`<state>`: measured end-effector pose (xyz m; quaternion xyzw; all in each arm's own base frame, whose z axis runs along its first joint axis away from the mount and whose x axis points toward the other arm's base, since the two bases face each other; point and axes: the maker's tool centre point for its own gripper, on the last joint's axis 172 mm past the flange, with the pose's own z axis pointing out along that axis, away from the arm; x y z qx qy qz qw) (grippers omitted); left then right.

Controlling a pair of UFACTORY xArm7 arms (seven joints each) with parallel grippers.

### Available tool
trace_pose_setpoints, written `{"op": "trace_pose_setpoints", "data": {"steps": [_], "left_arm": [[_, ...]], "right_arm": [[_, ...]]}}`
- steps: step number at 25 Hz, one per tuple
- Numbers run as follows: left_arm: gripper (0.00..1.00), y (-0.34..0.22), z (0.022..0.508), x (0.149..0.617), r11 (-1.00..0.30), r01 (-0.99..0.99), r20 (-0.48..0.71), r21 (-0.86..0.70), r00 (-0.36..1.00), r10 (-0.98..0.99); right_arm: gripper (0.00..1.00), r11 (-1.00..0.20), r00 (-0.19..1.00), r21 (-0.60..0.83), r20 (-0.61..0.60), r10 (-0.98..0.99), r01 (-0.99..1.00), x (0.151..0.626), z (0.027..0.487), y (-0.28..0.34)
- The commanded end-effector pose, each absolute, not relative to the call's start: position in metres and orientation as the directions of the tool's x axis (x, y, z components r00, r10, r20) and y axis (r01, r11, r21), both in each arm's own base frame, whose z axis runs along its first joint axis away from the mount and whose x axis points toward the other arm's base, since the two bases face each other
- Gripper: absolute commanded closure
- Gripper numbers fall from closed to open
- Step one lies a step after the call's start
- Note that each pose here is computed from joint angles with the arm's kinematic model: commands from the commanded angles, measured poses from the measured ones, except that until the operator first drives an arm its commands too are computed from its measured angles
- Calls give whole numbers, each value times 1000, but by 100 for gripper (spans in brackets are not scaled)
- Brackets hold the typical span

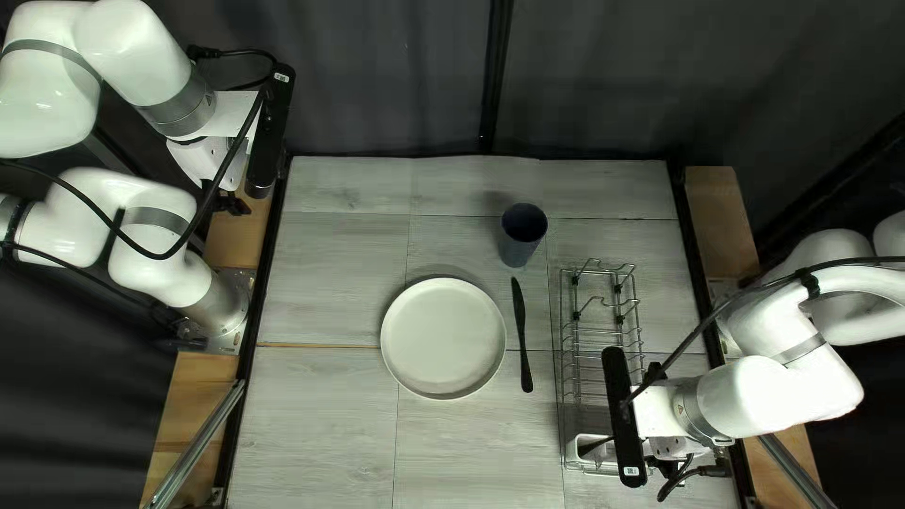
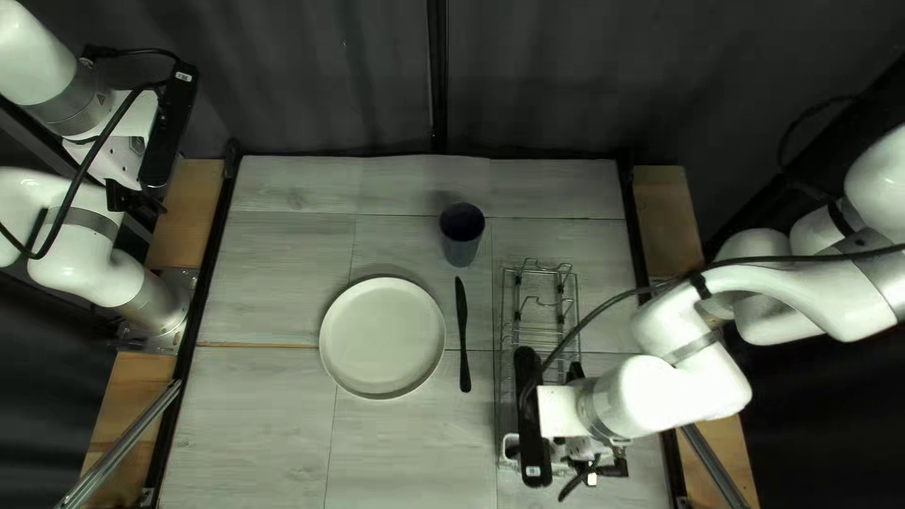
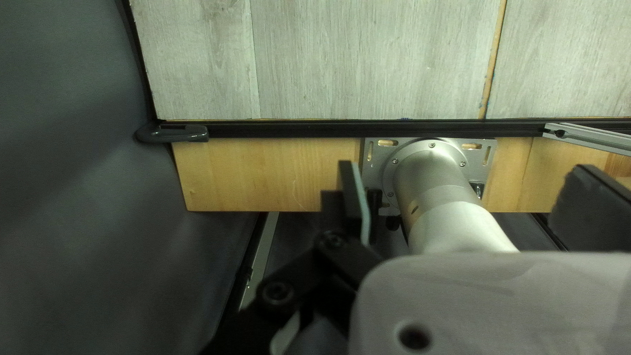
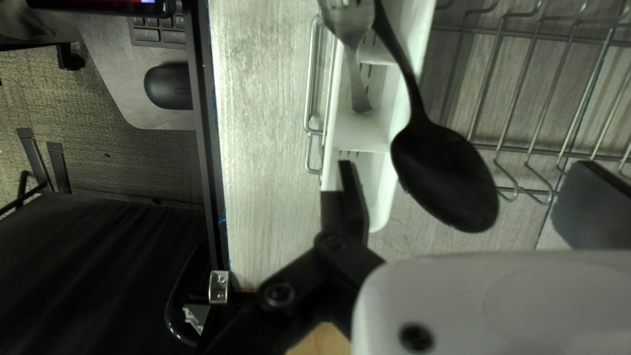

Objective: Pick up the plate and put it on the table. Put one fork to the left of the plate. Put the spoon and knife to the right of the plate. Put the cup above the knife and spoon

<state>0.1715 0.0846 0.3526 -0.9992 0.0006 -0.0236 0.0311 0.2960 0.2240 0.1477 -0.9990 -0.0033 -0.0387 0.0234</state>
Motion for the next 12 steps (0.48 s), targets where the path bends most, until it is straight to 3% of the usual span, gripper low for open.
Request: {"op": "trace_pose_setpoints", "data": {"steps": [1, 12], "left_arm": [[0, 85, 353, 172, -998, 0, 47, -62, 999, -3], [0, 85, 353, 172, -998, 0, 47, -62, 999, -3]], "right_arm": [[100, -998, 997, -56, 78, 6, 10, 296, 151, 228], [100, -998, 995, -20, 86, 58, 60, 286, 198, 236]]}}
